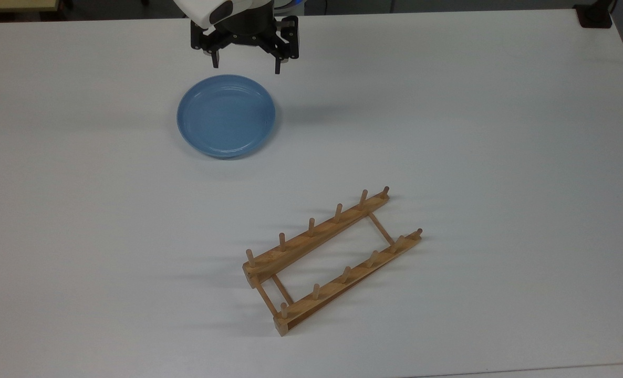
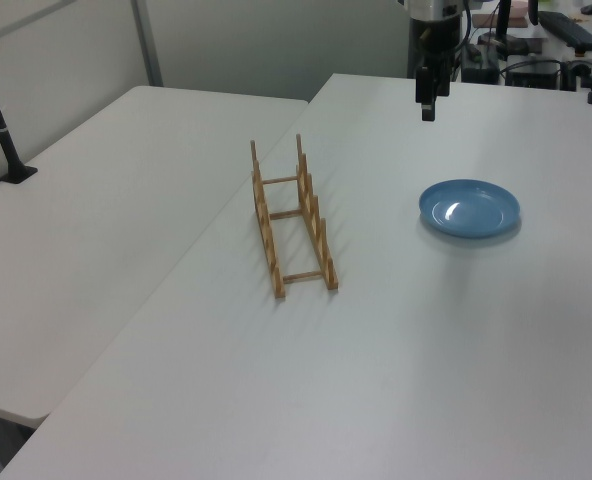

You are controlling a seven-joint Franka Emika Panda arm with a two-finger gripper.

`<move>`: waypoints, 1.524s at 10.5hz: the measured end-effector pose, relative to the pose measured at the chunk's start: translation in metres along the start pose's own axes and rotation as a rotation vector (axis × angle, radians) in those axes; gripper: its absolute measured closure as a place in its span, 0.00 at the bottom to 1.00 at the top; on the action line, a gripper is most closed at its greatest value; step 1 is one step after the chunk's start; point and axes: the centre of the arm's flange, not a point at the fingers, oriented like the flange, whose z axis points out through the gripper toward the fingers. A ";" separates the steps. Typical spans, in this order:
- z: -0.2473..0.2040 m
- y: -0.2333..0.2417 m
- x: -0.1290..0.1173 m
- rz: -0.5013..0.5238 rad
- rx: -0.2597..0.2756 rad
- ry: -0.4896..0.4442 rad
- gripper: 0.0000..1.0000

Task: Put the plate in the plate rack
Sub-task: 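Move the open gripper over the rim of the blue plate, then lower the gripper and close it on the blue plate's rim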

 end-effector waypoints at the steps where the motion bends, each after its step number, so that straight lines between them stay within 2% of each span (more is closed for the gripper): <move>1: 0.000 0.000 0.000 0.001 0.000 0.000 0.00; 8: 0.000 0.000 0.000 0.000 0.000 0.000 0.00; 13: 0.012 0.027 0.002 -0.223 0.004 -0.023 0.00; 16: 0.047 0.056 0.004 -0.327 0.010 -0.026 0.00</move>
